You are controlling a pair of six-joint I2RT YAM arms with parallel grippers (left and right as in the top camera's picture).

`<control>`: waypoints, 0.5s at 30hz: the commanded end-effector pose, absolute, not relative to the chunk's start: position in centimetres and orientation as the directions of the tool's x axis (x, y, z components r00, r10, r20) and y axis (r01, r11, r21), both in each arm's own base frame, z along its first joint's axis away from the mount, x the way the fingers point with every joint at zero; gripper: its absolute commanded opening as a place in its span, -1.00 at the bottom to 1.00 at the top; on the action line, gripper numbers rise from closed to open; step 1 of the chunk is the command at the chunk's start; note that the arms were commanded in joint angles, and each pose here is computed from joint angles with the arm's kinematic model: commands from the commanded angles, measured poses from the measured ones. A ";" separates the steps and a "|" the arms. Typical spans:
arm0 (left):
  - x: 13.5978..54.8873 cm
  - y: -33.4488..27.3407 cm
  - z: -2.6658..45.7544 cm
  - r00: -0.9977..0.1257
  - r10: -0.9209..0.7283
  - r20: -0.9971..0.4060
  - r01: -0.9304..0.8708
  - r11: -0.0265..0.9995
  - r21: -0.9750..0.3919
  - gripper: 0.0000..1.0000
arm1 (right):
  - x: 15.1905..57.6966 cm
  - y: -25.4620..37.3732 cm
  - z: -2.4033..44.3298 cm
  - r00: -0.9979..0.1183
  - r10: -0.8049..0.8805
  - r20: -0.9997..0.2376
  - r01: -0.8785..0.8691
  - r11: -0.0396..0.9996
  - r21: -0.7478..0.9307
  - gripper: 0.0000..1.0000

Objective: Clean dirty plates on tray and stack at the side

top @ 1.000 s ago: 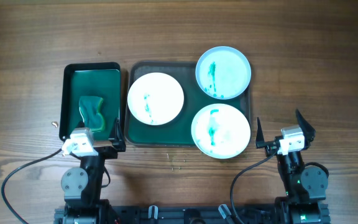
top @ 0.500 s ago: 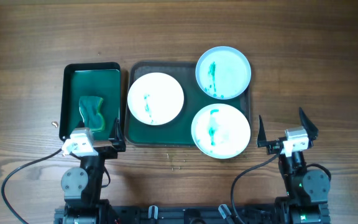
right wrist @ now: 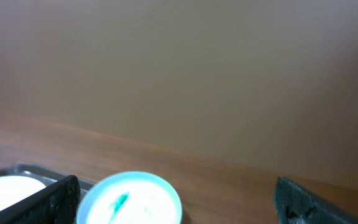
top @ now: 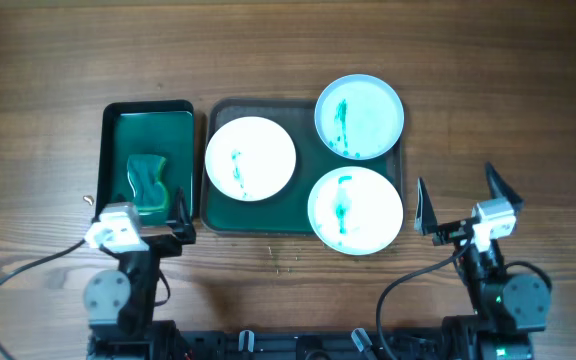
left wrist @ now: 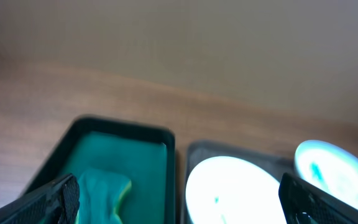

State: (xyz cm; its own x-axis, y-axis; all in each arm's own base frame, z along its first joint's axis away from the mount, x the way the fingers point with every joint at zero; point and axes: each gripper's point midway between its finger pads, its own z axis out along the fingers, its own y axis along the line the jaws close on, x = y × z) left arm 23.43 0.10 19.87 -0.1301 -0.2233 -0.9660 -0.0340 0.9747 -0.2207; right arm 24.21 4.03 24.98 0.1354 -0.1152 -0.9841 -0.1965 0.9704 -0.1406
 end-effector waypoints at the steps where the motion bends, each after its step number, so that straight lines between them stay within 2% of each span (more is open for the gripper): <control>1: 23.0 0.2 24.5 -0.167 -0.200 -0.965 -0.049 0.980 -0.194 1.00 | 25.2 5.0 27.7 0.045 -0.096 -0.994 -0.262 0.959 -0.105 0.99; 7: 24.0 0.3 28.7 -0.356 -0.201 -0.913 -0.090 0.979 -0.180 1.00 | 28.4 5.3 29.7 -0.246 -0.112 -0.963 -0.287 0.957 -0.038 1.00; 9: 25.3 0.3 29.9 -0.479 -0.205 -0.853 -0.117 0.979 -0.170 1.00 | 29.8 5.4 29.8 -0.377 -0.119 -0.918 -0.294 0.956 -0.003 0.99; 12: 26.7 0.0 30.0 -0.637 -0.211 -0.742 -0.138 0.977 -0.159 1.00 | 30.6 6.7 29.5 -0.493 -0.124 -0.861 -0.354 0.933 0.068 0.99; 15: 28.1 -1.4 29.5 -0.754 -0.210 -0.623 -0.111 0.975 -0.194 1.00 | 31.4 8.1 28.5 -0.553 -0.126 -0.824 -0.412 0.901 0.138 0.99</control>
